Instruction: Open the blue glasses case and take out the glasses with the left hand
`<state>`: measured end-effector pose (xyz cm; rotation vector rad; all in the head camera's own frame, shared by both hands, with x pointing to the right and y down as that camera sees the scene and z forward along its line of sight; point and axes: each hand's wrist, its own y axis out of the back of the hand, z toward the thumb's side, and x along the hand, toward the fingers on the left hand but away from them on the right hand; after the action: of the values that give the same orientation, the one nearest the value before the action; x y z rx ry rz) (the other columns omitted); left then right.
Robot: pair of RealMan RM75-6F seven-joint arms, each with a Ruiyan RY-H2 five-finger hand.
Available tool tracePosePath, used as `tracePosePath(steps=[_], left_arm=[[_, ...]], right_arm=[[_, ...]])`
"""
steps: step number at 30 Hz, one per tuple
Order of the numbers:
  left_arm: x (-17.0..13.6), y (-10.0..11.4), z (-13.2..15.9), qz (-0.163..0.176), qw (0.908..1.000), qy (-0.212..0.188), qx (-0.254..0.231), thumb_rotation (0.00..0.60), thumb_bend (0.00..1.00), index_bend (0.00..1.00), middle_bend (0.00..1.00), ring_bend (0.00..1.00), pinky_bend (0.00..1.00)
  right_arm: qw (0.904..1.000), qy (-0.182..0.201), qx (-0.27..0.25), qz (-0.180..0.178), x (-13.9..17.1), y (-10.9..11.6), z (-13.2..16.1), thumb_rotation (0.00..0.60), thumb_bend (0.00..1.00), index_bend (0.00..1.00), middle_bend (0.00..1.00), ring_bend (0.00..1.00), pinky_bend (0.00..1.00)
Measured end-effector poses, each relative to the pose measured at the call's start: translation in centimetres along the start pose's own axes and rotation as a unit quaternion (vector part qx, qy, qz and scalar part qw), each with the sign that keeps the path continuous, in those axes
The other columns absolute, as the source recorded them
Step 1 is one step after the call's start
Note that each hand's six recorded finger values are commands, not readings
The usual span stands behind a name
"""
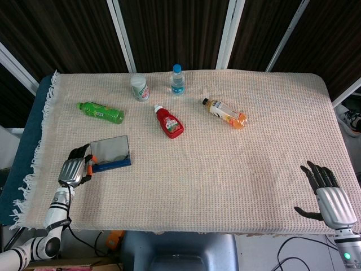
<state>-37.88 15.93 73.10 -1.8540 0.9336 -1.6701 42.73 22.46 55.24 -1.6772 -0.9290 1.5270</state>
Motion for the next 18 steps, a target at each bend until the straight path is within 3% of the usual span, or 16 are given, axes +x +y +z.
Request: tracePosePath(steps=[9,18], left_arm=[[-1.7,-0.8,-0.3,-0.006,0.9997,-0.02,0.013,0.6,0.73,0.43,0.0,0.0,0.0],[-5.2,-2.4,1.8,-0.026,0.9953,-0.089,0.029,0.6,0.73,0.43,0.0,0.0,0.0]], right_arm=[[1.0,-0.001,-0.003,-0.001,0.0,0.0,0.0,0.6,0.18,0.0,0.0,0.0,0.0],[1.0,0.001,-0.009,-0.004,0.2,0.2,0.1,0.6,0.18,0.0,0.0,0.0,0.0]])
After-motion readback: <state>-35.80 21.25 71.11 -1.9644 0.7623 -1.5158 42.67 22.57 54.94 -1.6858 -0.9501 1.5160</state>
